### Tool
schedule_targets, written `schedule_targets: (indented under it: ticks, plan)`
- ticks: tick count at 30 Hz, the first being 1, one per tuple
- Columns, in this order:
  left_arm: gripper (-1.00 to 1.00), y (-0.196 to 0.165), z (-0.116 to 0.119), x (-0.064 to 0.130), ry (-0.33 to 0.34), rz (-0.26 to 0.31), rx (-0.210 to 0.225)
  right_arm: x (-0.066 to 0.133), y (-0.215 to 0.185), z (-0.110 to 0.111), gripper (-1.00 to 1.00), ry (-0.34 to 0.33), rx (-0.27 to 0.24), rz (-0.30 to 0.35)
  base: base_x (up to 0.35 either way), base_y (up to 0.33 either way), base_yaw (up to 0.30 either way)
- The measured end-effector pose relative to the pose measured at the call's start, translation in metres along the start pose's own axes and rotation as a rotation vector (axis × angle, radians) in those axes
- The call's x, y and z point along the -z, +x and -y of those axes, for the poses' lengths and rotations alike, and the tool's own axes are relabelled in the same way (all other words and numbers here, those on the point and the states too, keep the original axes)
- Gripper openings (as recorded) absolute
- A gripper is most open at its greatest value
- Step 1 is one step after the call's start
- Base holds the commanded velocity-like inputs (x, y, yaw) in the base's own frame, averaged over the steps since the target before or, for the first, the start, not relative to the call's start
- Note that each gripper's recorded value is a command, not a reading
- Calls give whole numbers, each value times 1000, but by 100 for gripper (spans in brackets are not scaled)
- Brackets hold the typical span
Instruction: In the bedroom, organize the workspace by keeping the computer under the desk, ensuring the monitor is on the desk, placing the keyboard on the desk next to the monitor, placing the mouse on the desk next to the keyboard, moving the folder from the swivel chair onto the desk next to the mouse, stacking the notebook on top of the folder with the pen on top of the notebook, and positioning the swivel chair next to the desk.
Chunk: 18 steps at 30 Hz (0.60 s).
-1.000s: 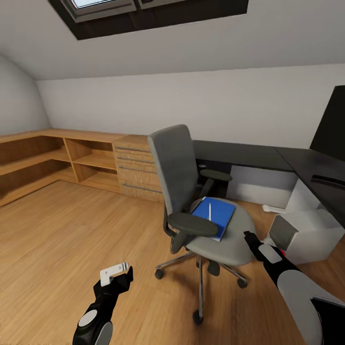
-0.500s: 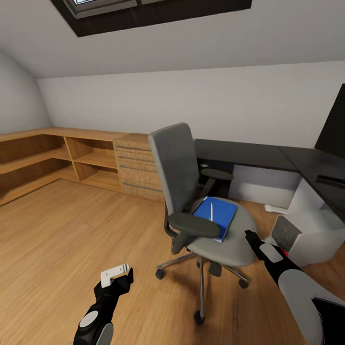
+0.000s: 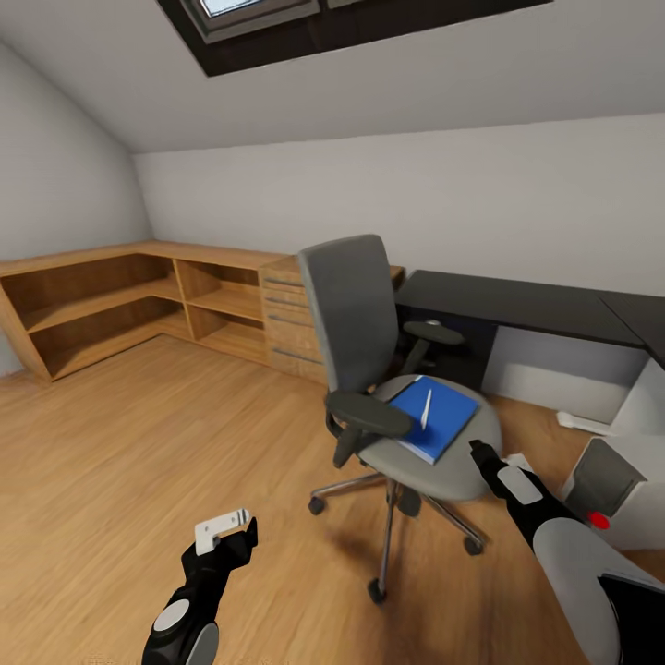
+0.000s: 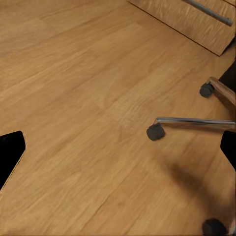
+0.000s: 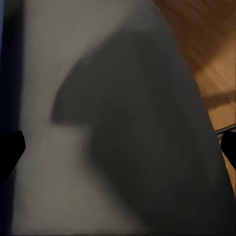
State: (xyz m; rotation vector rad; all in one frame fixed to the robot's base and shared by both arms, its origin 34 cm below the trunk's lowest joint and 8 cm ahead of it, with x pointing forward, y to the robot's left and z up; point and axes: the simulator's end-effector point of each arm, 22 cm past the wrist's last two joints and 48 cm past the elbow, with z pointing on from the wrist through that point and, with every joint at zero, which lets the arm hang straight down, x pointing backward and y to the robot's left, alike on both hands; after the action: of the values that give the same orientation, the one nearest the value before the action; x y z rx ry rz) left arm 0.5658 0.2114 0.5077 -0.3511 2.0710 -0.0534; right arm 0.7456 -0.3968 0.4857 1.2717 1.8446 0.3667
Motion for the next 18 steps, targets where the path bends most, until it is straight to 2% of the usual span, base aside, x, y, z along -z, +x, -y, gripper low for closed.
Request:
schedule_targets:
  ticks: [12,15,18]
  plan:
    - [100,1,0,0,-1,-2,-2,0,1,-1,100,-1,6,2,0,0,275]
    - [100,1,0,0,-1,-2,-3,0,3,-2,100,-3,2,-2,65,0,113]
    - [100,0,0,0,-1,1,-3,1,1,-3,100,-7,2,0,242,0,25]
